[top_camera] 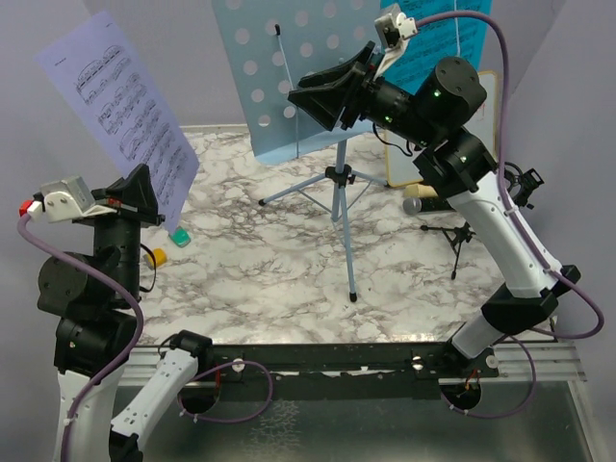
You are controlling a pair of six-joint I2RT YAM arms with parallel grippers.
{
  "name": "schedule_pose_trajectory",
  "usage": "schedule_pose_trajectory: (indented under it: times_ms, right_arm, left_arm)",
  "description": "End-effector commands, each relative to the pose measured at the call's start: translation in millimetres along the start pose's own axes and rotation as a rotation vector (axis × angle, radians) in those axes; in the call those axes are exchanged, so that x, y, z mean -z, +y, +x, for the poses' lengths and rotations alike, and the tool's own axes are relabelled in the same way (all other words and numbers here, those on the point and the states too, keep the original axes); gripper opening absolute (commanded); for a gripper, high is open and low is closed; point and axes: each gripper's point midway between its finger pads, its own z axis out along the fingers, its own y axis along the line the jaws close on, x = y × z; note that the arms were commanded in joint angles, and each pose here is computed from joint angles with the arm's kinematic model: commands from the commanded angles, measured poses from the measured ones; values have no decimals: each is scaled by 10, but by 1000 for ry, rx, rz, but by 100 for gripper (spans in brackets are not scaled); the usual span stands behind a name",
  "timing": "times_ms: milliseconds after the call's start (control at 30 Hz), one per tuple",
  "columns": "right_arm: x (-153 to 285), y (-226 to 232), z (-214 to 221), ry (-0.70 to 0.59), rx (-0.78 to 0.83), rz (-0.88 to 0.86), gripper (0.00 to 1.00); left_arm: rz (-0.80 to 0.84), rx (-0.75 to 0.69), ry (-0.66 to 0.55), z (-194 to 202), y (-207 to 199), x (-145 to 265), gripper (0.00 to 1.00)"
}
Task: Pack up the instrument practice props
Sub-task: Place the sheet music at the corner of the board.
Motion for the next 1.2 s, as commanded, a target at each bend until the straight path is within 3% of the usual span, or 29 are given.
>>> schedule_pose_trajectory:
  times_ms: [0,233,500,667,900,1167]
  right_arm:
    - [181,-29,-137,-30,62,55,51]
    - [474,101,-249,-62,137,59,67]
    - [1074,306,-351,-152,222,97,87]
    - [1472,172,-194,-160,244,238,92]
    - [2110,-137,213,-56,296,490,95]
    - [2811,-465,593,62,327,778,96]
  left_arm:
    - [-54,2,9,52,101,9,0]
    - [-39,7,101,388,40,-150,0]
    - [-78,37,244,1173,58,-475,0]
    - [-101,74,294,1720,81,-706,0]
    - [-164,154,340,2322,193,-1148,0]
    - [-235,386,306,2688,582,-1920,0]
